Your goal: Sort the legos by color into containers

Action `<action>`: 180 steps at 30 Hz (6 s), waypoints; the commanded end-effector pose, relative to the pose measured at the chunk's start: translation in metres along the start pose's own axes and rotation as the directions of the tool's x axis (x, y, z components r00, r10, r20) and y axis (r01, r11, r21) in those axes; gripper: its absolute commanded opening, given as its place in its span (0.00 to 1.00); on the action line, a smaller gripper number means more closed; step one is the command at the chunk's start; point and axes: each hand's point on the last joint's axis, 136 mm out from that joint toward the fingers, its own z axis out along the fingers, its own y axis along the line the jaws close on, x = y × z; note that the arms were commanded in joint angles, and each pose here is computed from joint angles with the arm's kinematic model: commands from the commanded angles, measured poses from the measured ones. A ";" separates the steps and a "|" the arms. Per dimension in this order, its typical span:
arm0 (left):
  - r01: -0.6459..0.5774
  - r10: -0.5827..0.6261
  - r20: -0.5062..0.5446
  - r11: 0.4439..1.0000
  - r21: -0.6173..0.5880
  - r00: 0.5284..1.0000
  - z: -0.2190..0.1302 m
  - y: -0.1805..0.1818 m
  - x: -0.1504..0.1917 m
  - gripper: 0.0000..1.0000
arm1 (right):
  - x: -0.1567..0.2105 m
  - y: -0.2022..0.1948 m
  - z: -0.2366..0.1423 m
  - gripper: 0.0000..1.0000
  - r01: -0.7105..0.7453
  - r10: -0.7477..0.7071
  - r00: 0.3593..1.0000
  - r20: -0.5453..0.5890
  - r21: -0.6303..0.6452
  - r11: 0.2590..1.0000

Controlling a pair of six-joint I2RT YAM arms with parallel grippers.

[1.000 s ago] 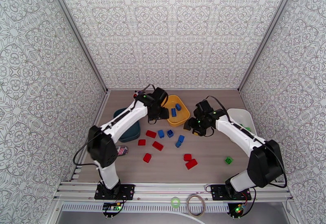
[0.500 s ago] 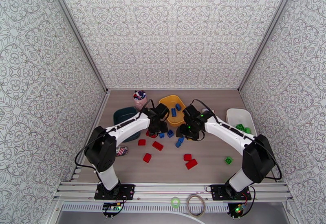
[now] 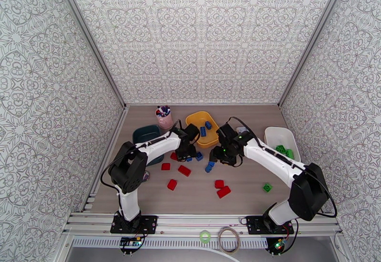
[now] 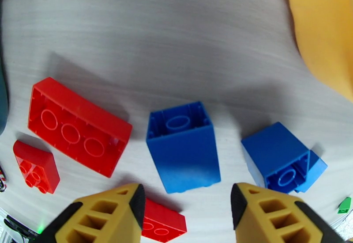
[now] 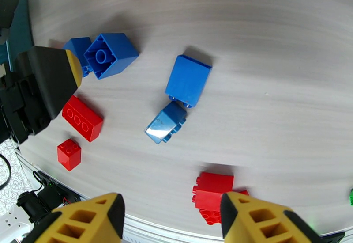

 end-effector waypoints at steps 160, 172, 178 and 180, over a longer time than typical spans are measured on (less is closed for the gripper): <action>-0.134 0.054 0.199 0.900 0.414 0.979 -0.112 -0.099 -0.063 0.33 | -0.022 -0.012 -0.008 0.71 -0.195 0.206 0.978 0.020 -0.245 0.950; -0.182 0.089 0.227 0.885 0.429 0.970 -0.115 -0.141 -0.124 0.70 | -0.031 -0.020 -0.020 0.71 -0.193 0.205 0.978 0.050 -0.183 0.964; -0.217 0.125 0.253 0.901 0.377 0.959 -0.122 -0.125 -0.108 0.76 | -0.020 -0.034 -0.019 0.71 -0.194 0.202 0.978 0.052 -0.136 0.972; -0.233 0.143 0.261 0.905 0.356 0.955 -0.124 -0.118 -0.097 0.76 | -0.015 -0.038 -0.017 0.71 -0.194 0.201 0.979 0.047 -0.122 0.973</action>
